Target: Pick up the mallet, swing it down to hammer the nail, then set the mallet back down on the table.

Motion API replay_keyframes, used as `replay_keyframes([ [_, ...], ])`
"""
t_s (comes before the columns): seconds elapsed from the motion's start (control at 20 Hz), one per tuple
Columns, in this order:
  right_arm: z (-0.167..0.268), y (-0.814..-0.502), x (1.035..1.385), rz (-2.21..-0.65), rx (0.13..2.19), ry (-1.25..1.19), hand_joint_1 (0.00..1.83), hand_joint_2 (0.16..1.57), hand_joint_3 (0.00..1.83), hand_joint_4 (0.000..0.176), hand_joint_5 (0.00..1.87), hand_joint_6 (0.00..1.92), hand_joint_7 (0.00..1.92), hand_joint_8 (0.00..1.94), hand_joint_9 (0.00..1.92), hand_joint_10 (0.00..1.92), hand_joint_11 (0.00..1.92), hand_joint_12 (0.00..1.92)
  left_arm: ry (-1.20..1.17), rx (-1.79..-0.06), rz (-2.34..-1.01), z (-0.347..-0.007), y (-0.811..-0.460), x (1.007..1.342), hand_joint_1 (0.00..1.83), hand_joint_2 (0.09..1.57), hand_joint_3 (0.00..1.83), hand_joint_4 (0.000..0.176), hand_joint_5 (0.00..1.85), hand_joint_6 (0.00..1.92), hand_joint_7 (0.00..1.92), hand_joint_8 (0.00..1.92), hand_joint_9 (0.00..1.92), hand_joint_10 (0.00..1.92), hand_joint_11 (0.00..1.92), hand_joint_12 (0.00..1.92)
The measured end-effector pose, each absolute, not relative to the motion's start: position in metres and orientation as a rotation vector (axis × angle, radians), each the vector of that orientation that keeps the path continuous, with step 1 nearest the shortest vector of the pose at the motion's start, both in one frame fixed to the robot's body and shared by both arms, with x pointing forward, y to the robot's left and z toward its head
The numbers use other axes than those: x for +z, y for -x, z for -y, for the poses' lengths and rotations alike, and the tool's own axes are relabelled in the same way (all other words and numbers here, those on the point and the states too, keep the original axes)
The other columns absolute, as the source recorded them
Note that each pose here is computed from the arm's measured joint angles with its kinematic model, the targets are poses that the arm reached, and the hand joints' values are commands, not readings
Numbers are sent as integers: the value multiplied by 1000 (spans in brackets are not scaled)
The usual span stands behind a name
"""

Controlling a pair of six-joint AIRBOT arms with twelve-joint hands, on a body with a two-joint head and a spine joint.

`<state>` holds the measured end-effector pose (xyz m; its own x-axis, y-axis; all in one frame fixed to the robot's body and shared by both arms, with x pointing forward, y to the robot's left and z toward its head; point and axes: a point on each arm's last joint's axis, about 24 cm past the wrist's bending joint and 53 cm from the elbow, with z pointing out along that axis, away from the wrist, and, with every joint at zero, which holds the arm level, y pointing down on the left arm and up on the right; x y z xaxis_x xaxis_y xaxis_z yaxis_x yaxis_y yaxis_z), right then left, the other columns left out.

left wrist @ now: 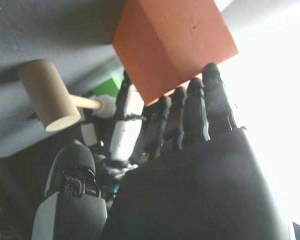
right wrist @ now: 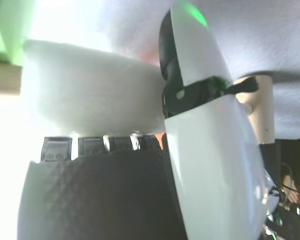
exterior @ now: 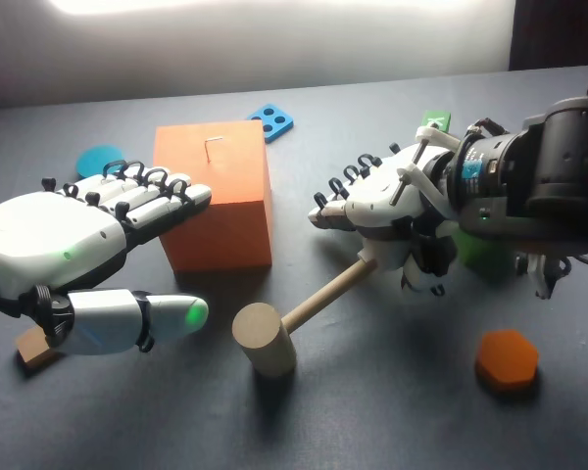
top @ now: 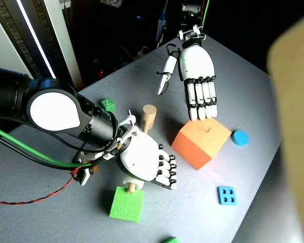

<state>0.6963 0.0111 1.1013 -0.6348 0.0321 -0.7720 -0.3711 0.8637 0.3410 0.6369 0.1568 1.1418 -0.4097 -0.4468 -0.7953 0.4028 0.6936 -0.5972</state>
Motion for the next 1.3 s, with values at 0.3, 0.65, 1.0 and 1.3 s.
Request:
replay_keyframes([
  [0.3, -16, -695, 1101, -2183, 624, 250, 1241, 1054, 0, 0, 0, 0, 0, 0, 0, 0, 0, 0, 29, -923, -1762, -158, -638, 1142, 0, 1224, 0, 0, 40, 0, 6, 0, 0, 0, 0, 0],
  [0.65, -16, -695, 1101, -2184, 624, 249, 1239, 1063, 1, 0, 0, 0, 0, 0, 0, 0, 0, 0, 26, -916, -1767, -158, -640, 1142, 0, 1231, 3, 0, 18, 0, 1, 0, 0, 0, 0, 0],
  [1.0, -15, -696, 1101, -2183, 623, 249, 1242, 1061, 0, 0, 38, 14, 1, 0, 0, 0, 14, 6, 27, -916, -1767, -158, -641, 1143, 0, 1226, 0, 0, 45, 8, 13, 3, 0, 0, 0, 0],
  [1.3, -15, -696, 1101, -2183, 624, 249, 1249, 1096, 0, 0, 337, 10, 403, 8, 376, 32, 0, 802, 27, -917, -1765, -158, -642, 1145, 0, 1217, 0, 0, 15, 0, 0, 0, 0, 0, 0, 0],
])
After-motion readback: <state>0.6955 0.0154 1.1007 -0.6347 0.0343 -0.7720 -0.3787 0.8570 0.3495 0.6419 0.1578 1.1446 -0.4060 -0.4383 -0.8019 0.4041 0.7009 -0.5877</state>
